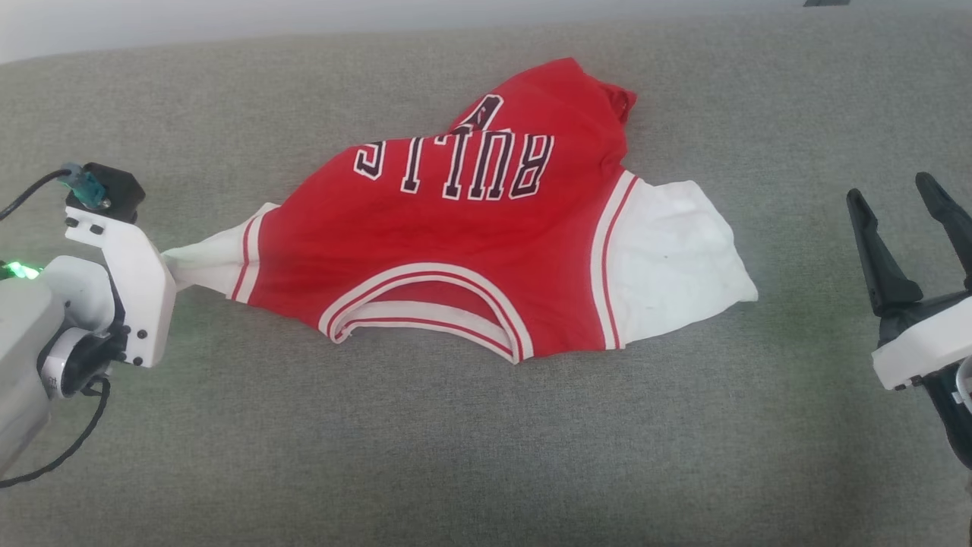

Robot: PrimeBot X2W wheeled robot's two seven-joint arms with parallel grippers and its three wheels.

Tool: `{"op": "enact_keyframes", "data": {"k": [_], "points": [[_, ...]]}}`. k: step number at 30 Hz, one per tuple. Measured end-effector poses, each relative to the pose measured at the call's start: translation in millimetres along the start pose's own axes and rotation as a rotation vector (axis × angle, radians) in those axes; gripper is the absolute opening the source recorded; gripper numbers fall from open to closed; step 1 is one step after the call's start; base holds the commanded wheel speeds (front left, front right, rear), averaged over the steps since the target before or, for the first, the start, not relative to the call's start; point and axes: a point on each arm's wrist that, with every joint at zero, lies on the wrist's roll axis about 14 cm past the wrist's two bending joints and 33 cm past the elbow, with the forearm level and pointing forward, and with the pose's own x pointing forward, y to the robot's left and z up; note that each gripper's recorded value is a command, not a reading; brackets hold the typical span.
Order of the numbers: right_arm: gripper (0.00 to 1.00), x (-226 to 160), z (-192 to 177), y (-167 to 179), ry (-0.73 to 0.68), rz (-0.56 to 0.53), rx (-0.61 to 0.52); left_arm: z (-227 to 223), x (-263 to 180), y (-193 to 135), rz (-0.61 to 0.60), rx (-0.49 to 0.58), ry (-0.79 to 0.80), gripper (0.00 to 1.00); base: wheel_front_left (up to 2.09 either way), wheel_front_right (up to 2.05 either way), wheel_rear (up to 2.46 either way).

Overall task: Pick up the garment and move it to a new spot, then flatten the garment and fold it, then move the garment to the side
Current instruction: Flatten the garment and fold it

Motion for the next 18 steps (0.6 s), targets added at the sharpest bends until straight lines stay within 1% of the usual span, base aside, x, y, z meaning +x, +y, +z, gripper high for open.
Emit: {"op": "enact_keyframes", "data": {"k": [4, 6, 7, 9, 10, 11, 12, 14, 16, 18], "points": [[1.0, 0.1, 1.1, 4.3, 0.001, 0.012, 0.0, -2.6, -4.0, 1.1, 0.011, -0.006, 0.001, 0.0, 0.0, 0.0, 0.0], [1.0, -1.2, 0.7, 5.0, 0.005, 0.014, 0.0, -8.8, -3.4, -3.2, -0.005, -0.032, 0.011, 0.0, 0.0, 0.0, 0.0], [1.0, -1.9, 0.4, 4.9, 0.008, 0.014, -0.002, -11.1, -3.0, -5.2, -0.009, -0.037, 0.013, 0.02, 0.0, 0.0, 0.0], [1.0, -3.5, 0.7, 3.8, 0.012, 0.013, -0.007, -13.8, -3.0, -6.3, -0.009, -0.037, 0.01, 0.33, 0.0, 0.0, 0.0], [1.0, -4.6, 0.7, 2.8, 0.013, 0.012, -0.009, -13.3, -3.5, -5.0, -0.003, -0.04, 0.001, 0.69, 0.0, 0.0, 0.0], [1.0, -5.7, 0.1, 2.4, 0.016, 0.011, -0.01, -12.8, -4.3, -3.3, 0.003, -0.042, -0.007, 0.96, 0.0, 0.0, 0.0], [1.0, -5.7, 0.1, 2.4, 0.016, 0.011, -0.01, -12.8, -4.3, -3.3, 0.003, -0.042, -0.007, 1.0, 0.0, 0.0, 0.0], [1.0, -7.3, -0.7, 2.6, 0.022, 0.012, -0.013, -13.1, -6.8, 0.5, 0.014, -0.041, -0.025, 1.0, 0.0, 0.0, 0.0], [1.0, -8.2, -0.6, 2.6, 0.025, 0.014, -0.018, -10.4, -10.4, 2.6, 0.014, -0.079, -0.06, 1.0, 0.0, 0.0, 0.0], [1.0, -8.1, 1.1, 4.3, 0.025, 0.021, -0.022, -10.6, -14.3, 2.6, 0.015, -0.089, -0.085, 1.0, 0.0, 0.0, 0.0]]}}
